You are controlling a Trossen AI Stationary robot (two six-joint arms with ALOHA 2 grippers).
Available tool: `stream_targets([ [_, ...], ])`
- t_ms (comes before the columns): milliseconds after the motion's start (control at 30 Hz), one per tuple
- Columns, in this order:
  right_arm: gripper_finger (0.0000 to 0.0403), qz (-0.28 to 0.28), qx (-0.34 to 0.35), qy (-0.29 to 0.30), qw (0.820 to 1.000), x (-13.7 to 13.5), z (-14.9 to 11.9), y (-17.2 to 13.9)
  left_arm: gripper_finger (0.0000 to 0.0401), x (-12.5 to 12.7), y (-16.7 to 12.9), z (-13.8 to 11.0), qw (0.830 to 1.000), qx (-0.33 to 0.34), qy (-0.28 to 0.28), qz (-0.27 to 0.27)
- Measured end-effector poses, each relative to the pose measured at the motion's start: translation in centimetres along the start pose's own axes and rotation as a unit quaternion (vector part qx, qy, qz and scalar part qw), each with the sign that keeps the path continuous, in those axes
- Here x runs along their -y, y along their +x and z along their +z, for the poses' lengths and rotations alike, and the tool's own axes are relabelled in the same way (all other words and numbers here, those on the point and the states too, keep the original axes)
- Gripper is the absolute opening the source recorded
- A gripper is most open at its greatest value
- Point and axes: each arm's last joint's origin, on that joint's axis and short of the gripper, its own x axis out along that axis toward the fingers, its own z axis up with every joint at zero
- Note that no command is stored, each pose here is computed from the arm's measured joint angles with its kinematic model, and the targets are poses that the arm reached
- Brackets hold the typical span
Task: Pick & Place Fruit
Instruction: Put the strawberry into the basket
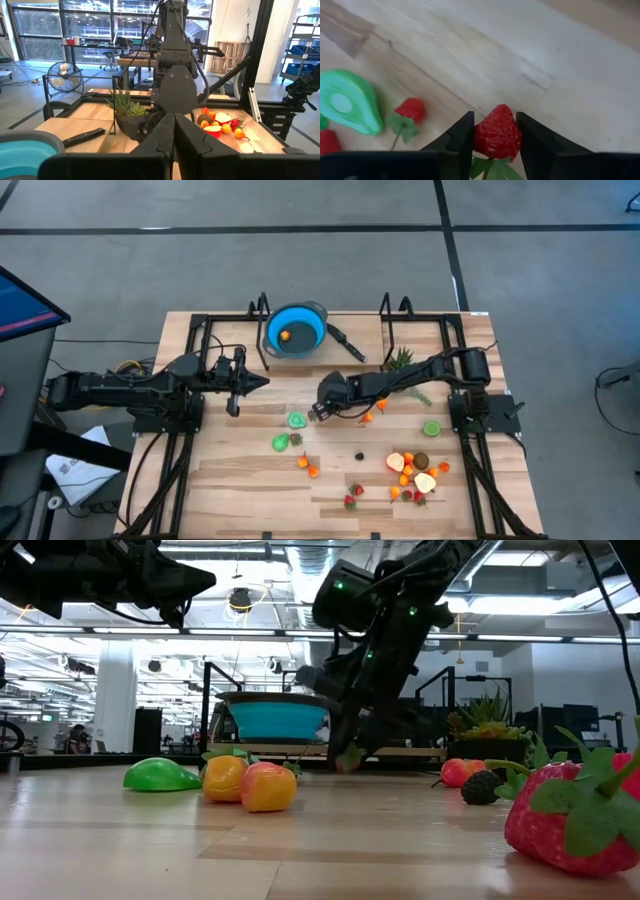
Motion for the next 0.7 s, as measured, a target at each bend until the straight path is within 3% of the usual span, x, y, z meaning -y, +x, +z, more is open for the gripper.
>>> stream_targets([
  [367,0.0117,0.077,0.027,-0.030,0.996,-0.7,1.7,-4.9,0.0002,0.0,0.0,0.0,1.000,0.000,0.000,0.000],
  [700,0.0119,0.164,0.136,-0.064,0.975,-0.7,4.9,-10.8,0.0002,0.0,0.0,0.0,1.000,0.000,0.000,0.000],
])
